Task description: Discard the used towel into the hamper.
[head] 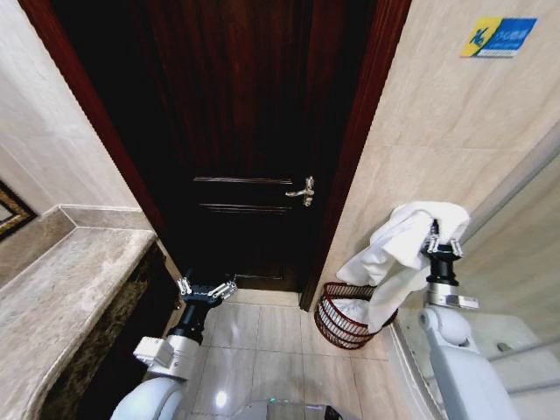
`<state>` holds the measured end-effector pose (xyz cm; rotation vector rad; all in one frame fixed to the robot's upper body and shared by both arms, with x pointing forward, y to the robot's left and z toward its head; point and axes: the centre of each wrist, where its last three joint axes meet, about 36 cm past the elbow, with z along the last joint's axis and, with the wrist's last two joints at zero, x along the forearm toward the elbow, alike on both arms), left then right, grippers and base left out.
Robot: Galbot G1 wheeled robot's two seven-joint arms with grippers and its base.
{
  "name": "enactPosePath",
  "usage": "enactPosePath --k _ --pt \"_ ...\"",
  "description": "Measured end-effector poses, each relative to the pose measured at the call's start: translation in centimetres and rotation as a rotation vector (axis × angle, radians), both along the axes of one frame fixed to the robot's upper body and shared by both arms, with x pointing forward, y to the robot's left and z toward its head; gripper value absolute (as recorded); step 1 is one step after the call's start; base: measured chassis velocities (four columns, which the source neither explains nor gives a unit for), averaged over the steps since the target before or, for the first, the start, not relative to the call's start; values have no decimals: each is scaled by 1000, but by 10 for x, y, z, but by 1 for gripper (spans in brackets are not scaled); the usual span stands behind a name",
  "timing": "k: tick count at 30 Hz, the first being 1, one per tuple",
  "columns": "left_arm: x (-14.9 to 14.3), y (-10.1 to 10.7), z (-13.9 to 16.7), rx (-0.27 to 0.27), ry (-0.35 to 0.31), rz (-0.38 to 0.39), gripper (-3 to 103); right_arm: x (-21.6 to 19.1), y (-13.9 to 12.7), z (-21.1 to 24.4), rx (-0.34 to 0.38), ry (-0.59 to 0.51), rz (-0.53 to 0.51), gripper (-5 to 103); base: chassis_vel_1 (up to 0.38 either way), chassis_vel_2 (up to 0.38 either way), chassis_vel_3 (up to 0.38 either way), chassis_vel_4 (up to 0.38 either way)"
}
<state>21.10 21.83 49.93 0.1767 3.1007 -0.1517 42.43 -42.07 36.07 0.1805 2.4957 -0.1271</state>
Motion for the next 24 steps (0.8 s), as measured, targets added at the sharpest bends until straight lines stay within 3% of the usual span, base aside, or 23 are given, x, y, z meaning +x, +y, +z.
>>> enactPosePath --k 24 --pt "0 0 0 0 0 0 100 -19 -4 -107 32 174 -22 13 0 0 0 0"
